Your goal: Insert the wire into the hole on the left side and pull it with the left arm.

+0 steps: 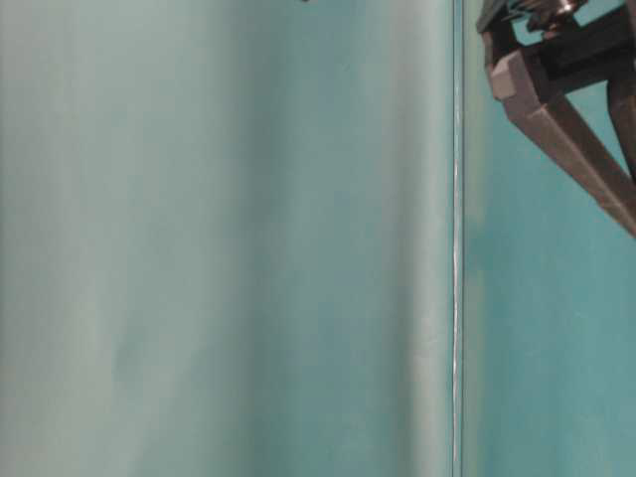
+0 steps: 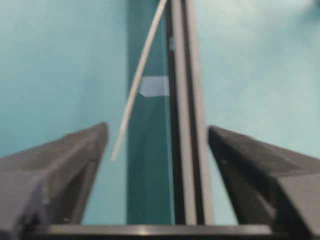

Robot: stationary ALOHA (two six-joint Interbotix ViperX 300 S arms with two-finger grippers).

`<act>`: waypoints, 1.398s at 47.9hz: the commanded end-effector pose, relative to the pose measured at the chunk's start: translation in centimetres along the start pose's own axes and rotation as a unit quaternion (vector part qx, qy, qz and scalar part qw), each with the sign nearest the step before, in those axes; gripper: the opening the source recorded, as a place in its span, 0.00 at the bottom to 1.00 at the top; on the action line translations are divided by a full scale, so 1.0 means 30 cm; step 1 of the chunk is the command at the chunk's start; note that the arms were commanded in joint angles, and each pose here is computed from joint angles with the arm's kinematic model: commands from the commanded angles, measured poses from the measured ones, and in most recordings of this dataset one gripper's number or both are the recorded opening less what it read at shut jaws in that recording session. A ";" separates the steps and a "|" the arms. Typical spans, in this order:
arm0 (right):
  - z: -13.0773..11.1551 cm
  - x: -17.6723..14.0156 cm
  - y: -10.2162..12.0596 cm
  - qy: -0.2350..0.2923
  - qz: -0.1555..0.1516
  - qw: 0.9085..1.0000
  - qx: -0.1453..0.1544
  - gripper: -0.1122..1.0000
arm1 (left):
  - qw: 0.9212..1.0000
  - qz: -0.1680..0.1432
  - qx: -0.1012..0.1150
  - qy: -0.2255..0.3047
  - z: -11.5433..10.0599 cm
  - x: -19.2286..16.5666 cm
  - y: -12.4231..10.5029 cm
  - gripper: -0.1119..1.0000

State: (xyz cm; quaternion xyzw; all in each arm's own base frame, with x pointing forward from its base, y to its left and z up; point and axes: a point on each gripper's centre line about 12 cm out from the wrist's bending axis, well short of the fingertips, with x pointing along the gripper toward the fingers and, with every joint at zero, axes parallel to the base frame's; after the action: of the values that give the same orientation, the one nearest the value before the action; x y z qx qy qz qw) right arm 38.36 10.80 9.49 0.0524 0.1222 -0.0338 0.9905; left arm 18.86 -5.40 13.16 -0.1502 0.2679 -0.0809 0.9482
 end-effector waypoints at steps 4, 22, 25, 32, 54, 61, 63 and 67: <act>0.057 -0.002 0.014 -0.023 0.006 1.000 0.010 0.79 | 1.000 -0.005 0.002 -0.010 0.017 0.002 -0.009 0.75; 0.103 -0.038 -0.007 -0.035 0.004 0.999 0.013 0.79 | 0.998 0.015 0.012 -0.066 0.078 -0.036 0.027 0.84; 0.112 -0.045 -0.013 -0.038 0.003 0.999 0.012 0.79 | 0.997 0.019 0.016 -0.079 0.087 -0.050 0.034 0.84; 0.127 -0.053 -0.027 -0.043 -0.001 0.999 0.004 0.79 | 0.995 0.023 0.028 -0.098 0.097 -0.074 0.043 0.84; 0.152 -0.075 -0.085 -0.047 -0.019 0.999 0.000 0.79 | 0.991 0.037 0.036 -0.125 0.123 -0.099 0.060 0.84; 0.154 -0.079 -0.086 -0.047 -0.020 0.999 0.001 0.79 | 0.991 0.038 0.038 -0.126 0.127 -0.099 0.059 0.84; 0.154 -0.079 -0.086 -0.047 -0.019 0.999 0.000 0.79 | 0.990 0.038 0.038 -0.127 0.129 -0.099 0.059 0.84; 0.155 -0.079 -0.086 -0.048 -0.019 0.999 0.000 0.79 | 0.990 0.038 0.038 -0.128 0.131 -0.099 0.059 0.84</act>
State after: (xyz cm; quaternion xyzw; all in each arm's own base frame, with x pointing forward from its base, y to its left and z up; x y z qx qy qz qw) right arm 36.80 7.92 12.97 0.0435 0.0949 -0.0557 0.9930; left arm 18.10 -2.11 16.54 -0.1150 0.1568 -0.0351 0.9803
